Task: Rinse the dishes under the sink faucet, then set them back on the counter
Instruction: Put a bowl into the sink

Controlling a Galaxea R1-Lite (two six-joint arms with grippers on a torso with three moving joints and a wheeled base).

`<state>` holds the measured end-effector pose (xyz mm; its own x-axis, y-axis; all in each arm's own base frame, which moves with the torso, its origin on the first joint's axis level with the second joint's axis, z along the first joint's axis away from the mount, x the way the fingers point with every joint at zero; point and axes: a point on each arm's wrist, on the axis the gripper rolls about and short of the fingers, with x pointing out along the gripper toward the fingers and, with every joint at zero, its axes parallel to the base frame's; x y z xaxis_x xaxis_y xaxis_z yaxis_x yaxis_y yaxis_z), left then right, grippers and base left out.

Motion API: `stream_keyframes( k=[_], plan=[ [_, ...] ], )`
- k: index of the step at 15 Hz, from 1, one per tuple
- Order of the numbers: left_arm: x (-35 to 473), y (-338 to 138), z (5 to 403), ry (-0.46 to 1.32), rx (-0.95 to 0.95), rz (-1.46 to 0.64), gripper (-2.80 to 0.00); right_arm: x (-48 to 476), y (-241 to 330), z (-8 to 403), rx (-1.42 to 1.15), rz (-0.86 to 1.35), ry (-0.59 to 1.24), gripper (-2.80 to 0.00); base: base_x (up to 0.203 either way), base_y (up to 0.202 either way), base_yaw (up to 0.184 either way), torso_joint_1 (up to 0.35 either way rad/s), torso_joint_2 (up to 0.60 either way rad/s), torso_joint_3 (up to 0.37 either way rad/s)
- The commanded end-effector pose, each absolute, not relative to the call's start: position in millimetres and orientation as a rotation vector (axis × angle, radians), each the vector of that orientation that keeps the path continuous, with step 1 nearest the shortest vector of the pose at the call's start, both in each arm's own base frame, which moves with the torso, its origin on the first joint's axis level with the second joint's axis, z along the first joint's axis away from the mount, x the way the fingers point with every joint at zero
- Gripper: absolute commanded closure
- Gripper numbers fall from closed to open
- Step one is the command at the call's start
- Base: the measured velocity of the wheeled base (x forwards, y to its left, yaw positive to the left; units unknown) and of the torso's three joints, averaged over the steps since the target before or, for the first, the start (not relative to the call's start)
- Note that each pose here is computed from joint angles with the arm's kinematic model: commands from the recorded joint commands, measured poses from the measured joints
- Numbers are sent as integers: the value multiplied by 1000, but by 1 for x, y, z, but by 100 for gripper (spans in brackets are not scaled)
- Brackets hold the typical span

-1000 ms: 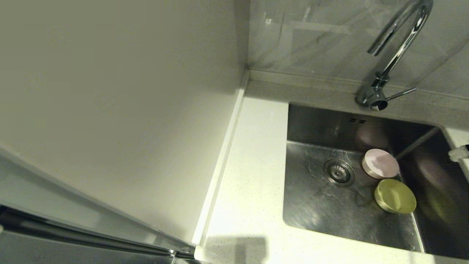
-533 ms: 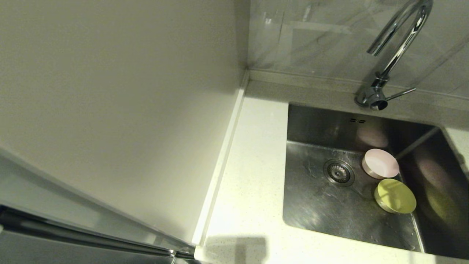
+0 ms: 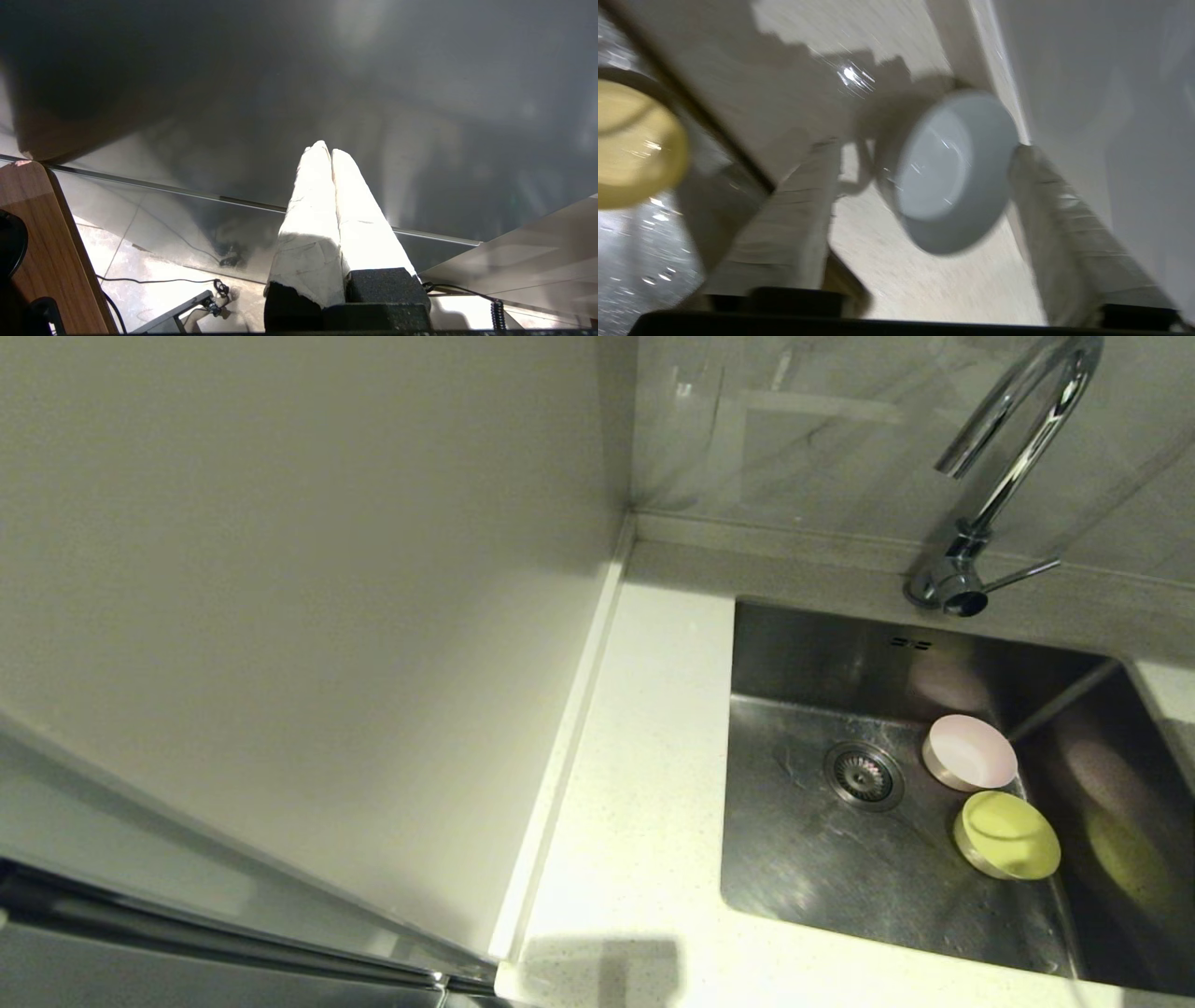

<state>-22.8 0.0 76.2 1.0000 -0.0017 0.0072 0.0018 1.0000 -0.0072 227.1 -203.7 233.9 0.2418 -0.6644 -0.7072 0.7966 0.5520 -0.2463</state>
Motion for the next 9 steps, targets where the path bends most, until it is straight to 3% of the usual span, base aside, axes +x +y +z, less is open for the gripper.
stream_keyframes(
  k=[1, 9],
  plan=[
    [-23, 0, 75, -5, -8, -2, 0, 215, -213, 227, 226, -1028, 963, 0, 0, 0, 0, 0, 0, 0],
    [-23, 0, 75, -5, -8, -2, 0, 190, -205, 222, 345, -958, 1065, 0, 0, 0, 0, 0, 0, 0]
  ],
)
